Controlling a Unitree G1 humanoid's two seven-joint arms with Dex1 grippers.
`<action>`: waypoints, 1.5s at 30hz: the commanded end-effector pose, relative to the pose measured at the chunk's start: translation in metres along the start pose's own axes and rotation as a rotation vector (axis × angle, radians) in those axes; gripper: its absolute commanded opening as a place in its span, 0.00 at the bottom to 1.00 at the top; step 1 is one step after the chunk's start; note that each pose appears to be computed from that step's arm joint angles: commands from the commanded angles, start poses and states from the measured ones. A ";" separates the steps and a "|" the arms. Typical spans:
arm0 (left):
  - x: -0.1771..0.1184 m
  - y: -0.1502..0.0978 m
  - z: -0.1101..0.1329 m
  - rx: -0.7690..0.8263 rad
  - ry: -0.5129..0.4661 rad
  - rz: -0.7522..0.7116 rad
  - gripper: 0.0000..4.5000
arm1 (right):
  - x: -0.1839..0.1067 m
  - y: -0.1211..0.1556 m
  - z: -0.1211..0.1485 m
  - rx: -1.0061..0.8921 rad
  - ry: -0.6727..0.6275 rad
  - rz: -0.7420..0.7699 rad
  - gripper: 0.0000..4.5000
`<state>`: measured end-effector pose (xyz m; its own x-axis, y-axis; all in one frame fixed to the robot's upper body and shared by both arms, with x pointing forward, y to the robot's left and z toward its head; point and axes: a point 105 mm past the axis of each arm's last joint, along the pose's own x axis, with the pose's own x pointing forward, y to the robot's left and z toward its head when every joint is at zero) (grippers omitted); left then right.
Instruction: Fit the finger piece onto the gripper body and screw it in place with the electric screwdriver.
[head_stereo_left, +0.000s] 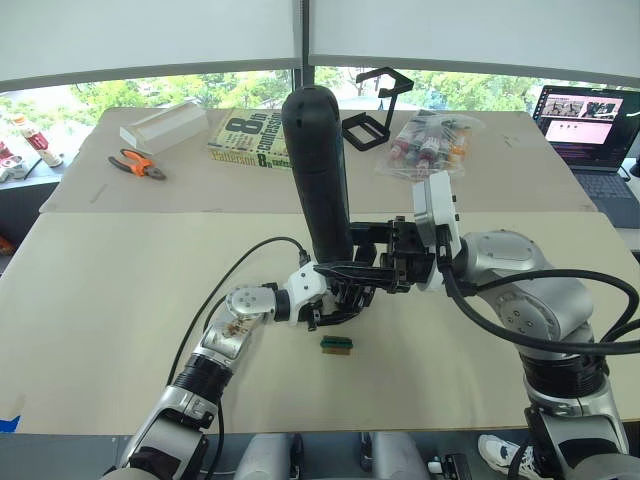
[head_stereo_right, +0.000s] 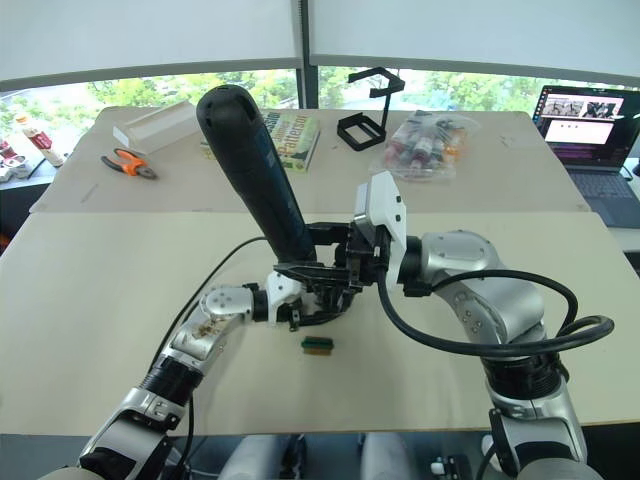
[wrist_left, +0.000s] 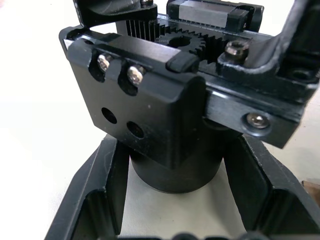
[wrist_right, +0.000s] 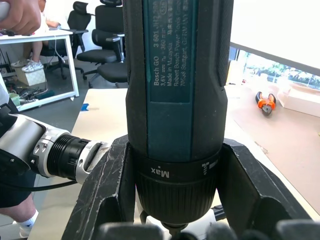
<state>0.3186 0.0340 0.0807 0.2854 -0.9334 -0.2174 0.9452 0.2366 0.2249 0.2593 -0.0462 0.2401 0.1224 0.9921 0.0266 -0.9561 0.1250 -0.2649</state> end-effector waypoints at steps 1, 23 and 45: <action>0.001 0.001 0.011 0.038 -0.028 -0.007 0.51 | -0.002 0.002 0.015 -0.082 -0.044 0.006 0.42; 0.001 0.000 0.012 0.041 -0.030 -0.013 0.51 | 0.001 0.001 0.018 -0.087 -0.059 0.008 0.42; 0.002 -0.002 0.013 0.043 -0.035 -0.017 0.51 | -0.002 -0.001 0.012 -0.101 -0.033 0.008 0.42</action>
<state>0.3185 0.0338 0.0808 0.2844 -0.9338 -0.2171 0.9455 0.2357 0.2248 0.2626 -0.0461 0.2366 0.1223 0.9924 0.0127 -0.9486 0.1206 -0.2925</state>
